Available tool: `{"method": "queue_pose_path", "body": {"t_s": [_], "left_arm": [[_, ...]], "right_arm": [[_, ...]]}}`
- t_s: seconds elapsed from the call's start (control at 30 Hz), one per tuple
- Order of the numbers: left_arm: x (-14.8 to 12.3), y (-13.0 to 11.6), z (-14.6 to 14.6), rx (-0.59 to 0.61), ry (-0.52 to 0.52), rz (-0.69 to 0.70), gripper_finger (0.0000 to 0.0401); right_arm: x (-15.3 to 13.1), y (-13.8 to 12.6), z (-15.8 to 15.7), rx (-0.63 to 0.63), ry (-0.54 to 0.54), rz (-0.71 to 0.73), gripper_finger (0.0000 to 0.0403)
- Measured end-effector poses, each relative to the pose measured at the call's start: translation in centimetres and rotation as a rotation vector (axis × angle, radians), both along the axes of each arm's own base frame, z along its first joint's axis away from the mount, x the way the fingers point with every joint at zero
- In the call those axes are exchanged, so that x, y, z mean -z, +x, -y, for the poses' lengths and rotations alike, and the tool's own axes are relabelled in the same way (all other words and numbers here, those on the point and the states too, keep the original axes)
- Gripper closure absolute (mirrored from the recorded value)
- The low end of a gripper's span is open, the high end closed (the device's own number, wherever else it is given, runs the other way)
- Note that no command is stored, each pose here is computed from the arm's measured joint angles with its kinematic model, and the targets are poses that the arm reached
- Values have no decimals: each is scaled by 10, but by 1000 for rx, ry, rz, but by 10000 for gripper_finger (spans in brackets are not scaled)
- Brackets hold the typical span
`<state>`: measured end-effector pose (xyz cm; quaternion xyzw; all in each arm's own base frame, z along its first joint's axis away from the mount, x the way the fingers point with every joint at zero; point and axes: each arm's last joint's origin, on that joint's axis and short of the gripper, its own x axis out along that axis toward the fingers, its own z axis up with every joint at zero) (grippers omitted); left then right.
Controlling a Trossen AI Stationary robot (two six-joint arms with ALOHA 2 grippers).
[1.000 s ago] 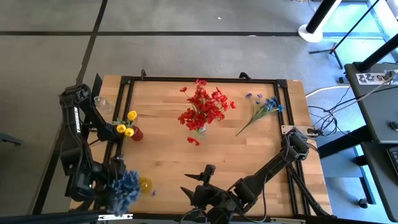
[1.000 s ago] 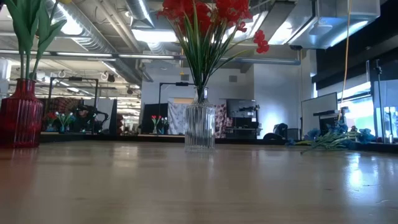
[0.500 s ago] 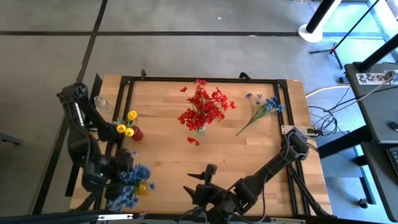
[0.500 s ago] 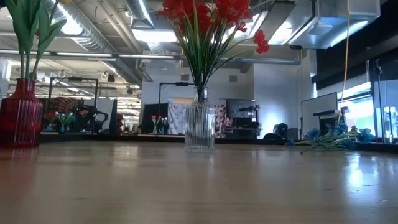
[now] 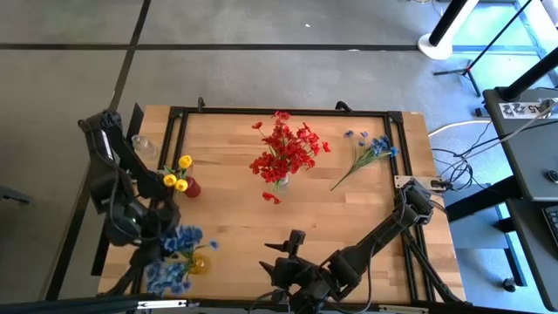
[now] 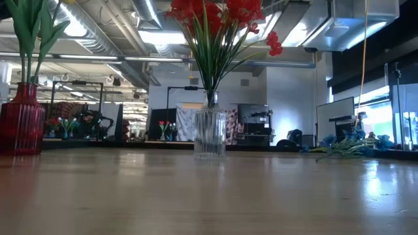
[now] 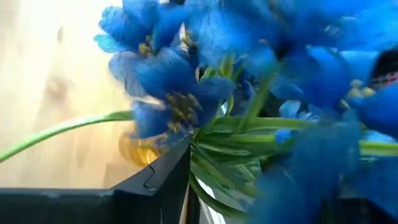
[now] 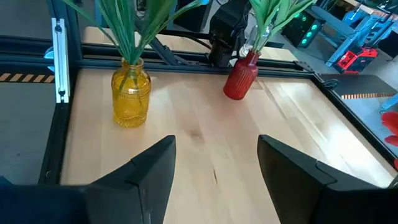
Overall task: Sort flowers into vase by color
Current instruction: Put the bottom blue flower into the yellow vase
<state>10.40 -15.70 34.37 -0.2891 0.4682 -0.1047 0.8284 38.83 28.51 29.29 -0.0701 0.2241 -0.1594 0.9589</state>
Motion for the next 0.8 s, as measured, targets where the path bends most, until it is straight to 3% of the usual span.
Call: {"method": "queue_pose_path", "body": {"t_s": [0.1, 0.23, 0.5, 0.6, 0.8], "left_arm": [[-6, -3, -5, -5, 9, 74, 216], [-3, -1, -1, 17, 18, 58, 240], [8, 7, 14, 51, 69, 24, 387], [8, 9, 17, 32, 42, 23, 380], [7, 9, 19, 37, -6, -3, 325]], "right_arm": [[0, 0, -1, -16, 12, -9, 175], [1, 0, -1, -31, 24, -18, 175], [2, -1, 0, -23, 24, -33, 175], [2, -1, 0, -22, 24, -34, 175], [2, -1, 0, -22, 24, -33, 175]]}}
